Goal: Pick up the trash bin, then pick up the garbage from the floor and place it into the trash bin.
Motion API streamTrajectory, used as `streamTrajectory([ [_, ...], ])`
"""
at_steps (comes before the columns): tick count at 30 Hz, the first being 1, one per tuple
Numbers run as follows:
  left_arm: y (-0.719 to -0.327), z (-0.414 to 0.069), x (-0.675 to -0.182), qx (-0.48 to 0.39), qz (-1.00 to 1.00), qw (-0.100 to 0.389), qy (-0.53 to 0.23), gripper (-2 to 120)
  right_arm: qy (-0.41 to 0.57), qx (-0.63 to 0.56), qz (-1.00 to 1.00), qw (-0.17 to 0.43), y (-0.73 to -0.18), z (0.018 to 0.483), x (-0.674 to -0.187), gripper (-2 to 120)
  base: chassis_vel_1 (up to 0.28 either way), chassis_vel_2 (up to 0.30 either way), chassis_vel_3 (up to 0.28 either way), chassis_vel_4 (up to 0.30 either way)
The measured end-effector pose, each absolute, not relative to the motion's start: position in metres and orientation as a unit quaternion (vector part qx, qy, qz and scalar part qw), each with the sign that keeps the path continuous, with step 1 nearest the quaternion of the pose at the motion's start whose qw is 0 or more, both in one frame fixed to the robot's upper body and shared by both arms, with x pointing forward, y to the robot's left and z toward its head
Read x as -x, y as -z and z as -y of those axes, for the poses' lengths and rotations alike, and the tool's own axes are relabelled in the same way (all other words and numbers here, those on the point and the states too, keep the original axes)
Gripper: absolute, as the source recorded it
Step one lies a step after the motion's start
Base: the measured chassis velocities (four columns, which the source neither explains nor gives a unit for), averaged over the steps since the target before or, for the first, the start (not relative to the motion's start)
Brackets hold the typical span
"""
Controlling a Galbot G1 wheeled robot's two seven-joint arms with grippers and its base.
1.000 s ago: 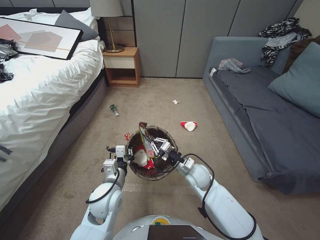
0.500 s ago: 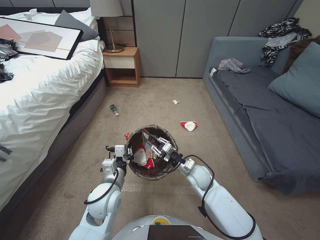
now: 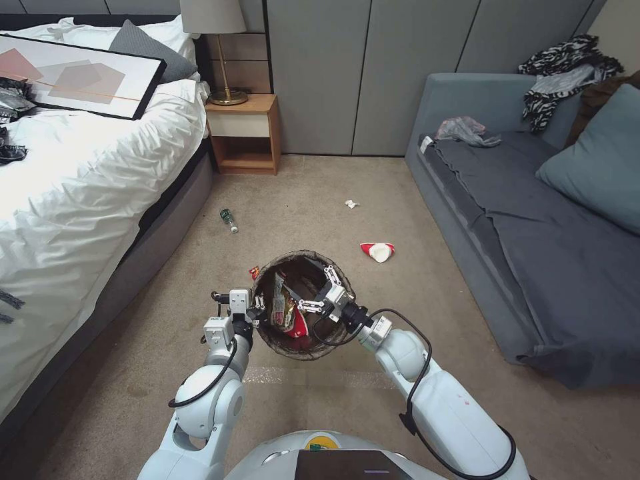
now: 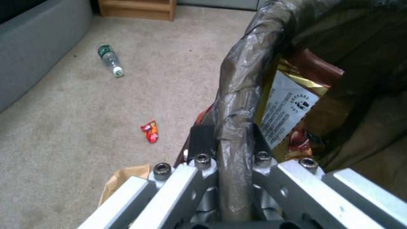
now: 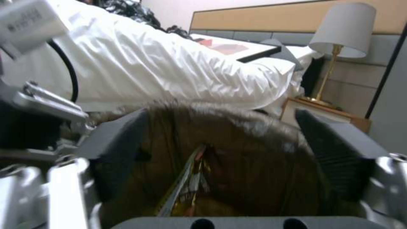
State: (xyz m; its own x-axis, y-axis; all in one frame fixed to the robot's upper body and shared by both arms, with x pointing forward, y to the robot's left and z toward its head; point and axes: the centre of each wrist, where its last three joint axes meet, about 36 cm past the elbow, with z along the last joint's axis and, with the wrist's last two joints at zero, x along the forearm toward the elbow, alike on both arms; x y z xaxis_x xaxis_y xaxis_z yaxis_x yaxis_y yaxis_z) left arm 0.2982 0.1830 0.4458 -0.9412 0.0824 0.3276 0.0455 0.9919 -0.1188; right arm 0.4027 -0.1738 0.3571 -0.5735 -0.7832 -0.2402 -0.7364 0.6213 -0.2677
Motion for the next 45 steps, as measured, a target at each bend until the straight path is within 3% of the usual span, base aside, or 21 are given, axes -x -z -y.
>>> streamTrajectory([
  [3, -0.445, -0.183, -0.299, 0.031, 0.983, 0.171, -0.054, 0, 0.066, 0.424, -0.884, 0.184, -0.369, 0.176, -0.400, 99, 0.000, 0.000, 0.000, 0.000],
  [8, -0.444, -0.185, -0.299, 0.028, 0.983, 0.172, -0.053, 0, 0.055, 0.398, -0.891, 0.211, -0.390, 0.181, -0.392, 100, 0.000, 0.000, 0.000, 0.000],
  [12, -0.444, -0.190, -0.300, 0.022, 0.984, 0.171, -0.051, 0, 0.052, 0.309, -0.917, 0.248, -0.430, 0.204, -0.372, 100, 0.000, 0.000, 0.000, 0.000],
  [21, -0.445, -0.189, -0.300, 0.023, 0.984, 0.170, -0.053, 0, 0.076, 0.237, -0.934, 0.257, -0.444, 0.234, -0.355, 100, 0.000, 0.000, 0.000, 0.000],
  [25, -0.446, -0.191, -0.299, 0.022, 0.985, 0.165, -0.052, 0, 0.071, 0.147, -0.956, 0.245, -0.450, 0.244, -0.335, 100, 0.000, 0.000, 0.000, 0.000],
  [31, -0.447, -0.195, -0.301, 0.016, 0.986, 0.158, -0.048, 0, 0.051, 0.019, -0.982, 0.180, -0.411, 0.252, -0.297, 100, 0.000, 0.000, 0.000, 0.000],
  [36, -0.444, -0.195, -0.301, 0.015, 0.986, 0.157, -0.047, 0, 0.026, -0.014, -0.991, 0.131, -0.360, 0.249, -0.269, 100, 0.000, 0.000, 0.000, 0.000],
  [45, -0.443, -0.197, -0.301, 0.014, 0.987, 0.156, -0.044, 0, 0.020, -0.019, -0.990, 0.139, -0.316, 0.242, -0.261, 100, 0.000, 0.000, 0.000, 0.000],
])
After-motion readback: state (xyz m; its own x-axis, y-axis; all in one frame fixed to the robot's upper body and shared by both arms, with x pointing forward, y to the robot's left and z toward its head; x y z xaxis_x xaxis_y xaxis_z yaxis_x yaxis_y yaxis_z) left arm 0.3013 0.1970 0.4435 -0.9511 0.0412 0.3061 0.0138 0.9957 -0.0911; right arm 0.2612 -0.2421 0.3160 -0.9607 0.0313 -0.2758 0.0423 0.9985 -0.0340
